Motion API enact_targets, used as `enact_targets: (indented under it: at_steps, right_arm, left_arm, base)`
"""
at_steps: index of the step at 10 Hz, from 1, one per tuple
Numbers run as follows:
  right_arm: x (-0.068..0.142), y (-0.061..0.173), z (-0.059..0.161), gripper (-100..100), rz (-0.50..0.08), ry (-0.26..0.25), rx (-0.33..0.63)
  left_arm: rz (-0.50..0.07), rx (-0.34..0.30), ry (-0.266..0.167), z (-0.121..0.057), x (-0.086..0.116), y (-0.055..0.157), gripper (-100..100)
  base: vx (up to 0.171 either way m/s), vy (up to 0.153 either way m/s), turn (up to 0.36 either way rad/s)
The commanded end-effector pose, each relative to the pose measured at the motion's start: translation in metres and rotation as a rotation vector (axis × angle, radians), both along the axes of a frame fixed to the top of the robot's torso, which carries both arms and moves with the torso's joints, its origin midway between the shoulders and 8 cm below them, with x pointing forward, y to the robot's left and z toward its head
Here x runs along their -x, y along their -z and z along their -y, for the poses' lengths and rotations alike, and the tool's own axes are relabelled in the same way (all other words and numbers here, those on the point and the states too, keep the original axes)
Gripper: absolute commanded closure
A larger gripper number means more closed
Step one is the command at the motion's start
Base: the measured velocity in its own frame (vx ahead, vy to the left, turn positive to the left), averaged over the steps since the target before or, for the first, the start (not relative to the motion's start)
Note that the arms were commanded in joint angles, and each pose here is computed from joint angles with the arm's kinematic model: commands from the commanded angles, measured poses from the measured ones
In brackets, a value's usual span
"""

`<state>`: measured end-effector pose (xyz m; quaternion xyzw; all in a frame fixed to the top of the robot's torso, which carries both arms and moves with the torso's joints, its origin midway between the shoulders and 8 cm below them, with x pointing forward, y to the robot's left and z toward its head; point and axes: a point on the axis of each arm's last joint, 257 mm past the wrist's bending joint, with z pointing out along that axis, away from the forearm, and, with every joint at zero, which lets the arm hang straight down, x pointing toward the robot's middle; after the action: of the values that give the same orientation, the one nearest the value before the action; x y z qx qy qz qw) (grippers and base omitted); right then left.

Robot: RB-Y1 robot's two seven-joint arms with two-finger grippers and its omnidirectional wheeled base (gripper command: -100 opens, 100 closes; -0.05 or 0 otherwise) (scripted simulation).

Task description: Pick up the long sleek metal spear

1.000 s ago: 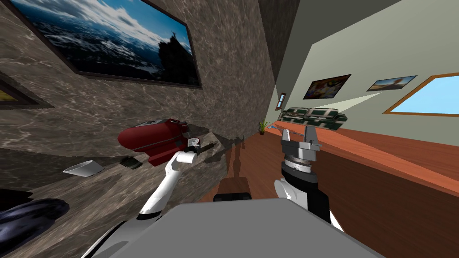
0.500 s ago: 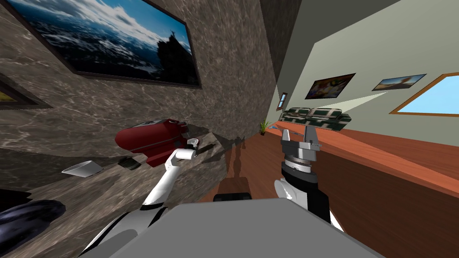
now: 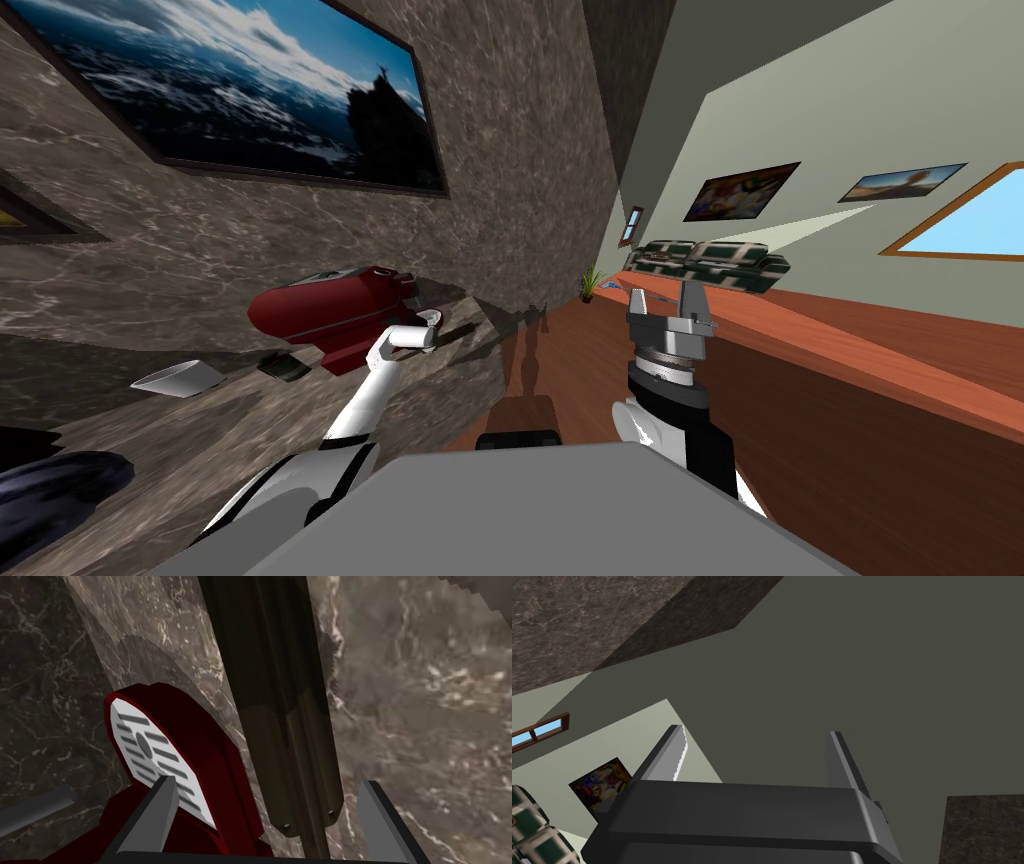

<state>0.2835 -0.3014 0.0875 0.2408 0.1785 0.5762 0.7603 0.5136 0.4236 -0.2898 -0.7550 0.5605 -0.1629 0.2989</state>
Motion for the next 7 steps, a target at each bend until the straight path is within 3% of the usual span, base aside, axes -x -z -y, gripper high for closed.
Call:
enact_targets:
  at_steps: [1, 3, 4, 6, 7]
  right_arm:
    - [0.000, 0.000, 0.000, 0, 0.000, 0.000, 0.000]
    - [0.000, 0.000, 0.000, 0, 0.000, 0.000, 0.000]
    - [0.000, 0.000, 0.000, 0, 0.000, 0.000, 0.000]
    - [0.000, 0.000, 0.000, 0, 0.000, 0.000, 0.000]
    - [0.000, 0.000, 0.000, 0, 0.000, 0.000, 0.000]
  left_arm:
    - [-0.029, 0.015, -0.024, -0.004, 0.004, 0.004, -100]
    - [-0.079, 0.069, -0.092, -0.014, 0.009, 0.005, -100]
    - [-0.095, 0.071, -0.096, -0.014, 0.013, 0.008, -100]
    - [-0.141, 0.125, -0.154, -0.020, 0.019, 0.009, -100]
    - [-0.148, 0.126, -0.155, -0.020, 0.021, 0.010, -100]
  base:
    - [0.037, -0.021, 0.009]
    - [0.052, -0.023, 0.014]
    - [0.044, -0.023, 0.003]
    - [0.047, -0.022, 0.006]
    - [0.037, -0.019, 0.003]
